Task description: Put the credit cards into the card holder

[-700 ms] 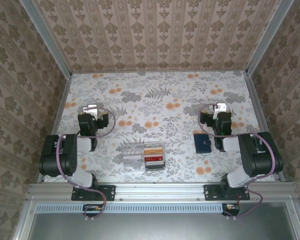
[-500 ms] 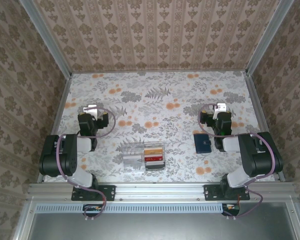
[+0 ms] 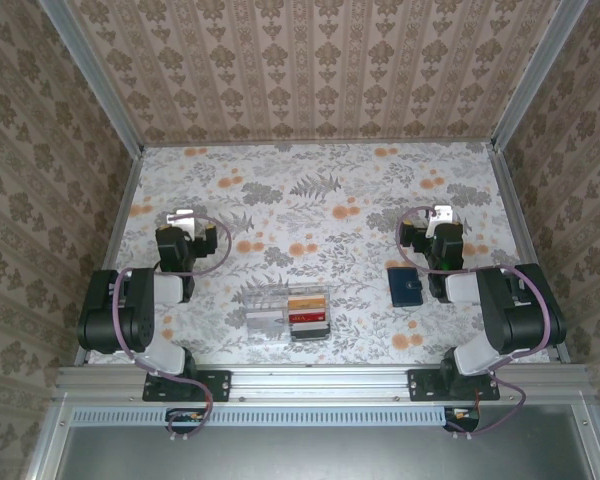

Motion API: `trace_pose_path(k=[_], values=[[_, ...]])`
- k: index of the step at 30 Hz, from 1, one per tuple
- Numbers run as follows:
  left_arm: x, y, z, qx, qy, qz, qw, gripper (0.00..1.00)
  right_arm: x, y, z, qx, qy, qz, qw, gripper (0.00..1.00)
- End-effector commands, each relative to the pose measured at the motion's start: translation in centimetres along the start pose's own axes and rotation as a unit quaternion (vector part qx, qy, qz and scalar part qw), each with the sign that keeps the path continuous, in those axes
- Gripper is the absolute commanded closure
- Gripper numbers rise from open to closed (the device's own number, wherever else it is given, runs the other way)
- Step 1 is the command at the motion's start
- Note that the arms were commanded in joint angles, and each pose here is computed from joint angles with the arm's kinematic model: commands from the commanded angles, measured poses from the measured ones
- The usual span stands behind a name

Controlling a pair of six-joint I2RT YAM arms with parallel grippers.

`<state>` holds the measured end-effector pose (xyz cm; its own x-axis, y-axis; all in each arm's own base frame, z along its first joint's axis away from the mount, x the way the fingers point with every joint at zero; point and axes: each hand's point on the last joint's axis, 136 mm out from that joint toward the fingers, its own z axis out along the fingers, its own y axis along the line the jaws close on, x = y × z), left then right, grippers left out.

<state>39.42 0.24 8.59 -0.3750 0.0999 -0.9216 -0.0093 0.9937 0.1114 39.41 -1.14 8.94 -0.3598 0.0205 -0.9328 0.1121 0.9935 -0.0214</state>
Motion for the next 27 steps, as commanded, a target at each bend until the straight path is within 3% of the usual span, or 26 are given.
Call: trace_pose_path(k=[1, 10, 16, 19, 24, 27], values=[[-1.0, -0.1, 0.1, 0.001, -0.012, -0.003, 1.000, 0.00, -1.0, 0.1, 0.1, -0.007, -0.010, 0.006, 1.000, 0.00], [-1.1, -0.2, 0.0, 0.005, -0.014, -0.001, 1.000, 0.00, -1.2, 1.0, -0.1, -0.032, -0.012, -0.006, 0.999, 0.00], [-3.0, -0.1, -3.1, 0.001, -0.063, 0.000, 0.998, 0.00, -2.6, 0.9, -1.4, -0.028, -0.020, -0.005, 0.999, 0.00], [-4.0, 0.4, -4.7, -0.001, -0.046, -0.034, 0.998, 0.00, -3.8, -0.1, -2.9, -0.007, 0.044, 0.041, 0.998, 0.01], [-6.6, 1.7, -7.7, -0.015, -0.022, -0.163, 0.986, 0.00, -4.2, -0.8, -5.7, 0.030, 0.152, 0.153, 0.976, 0.00], [-8.4, -0.1, -9.1, 0.048, -0.023, -0.207, 0.977, 0.00, -3.1, 1.6, -7.0, -0.031, 0.210, 0.173, 0.962, 0.01]])
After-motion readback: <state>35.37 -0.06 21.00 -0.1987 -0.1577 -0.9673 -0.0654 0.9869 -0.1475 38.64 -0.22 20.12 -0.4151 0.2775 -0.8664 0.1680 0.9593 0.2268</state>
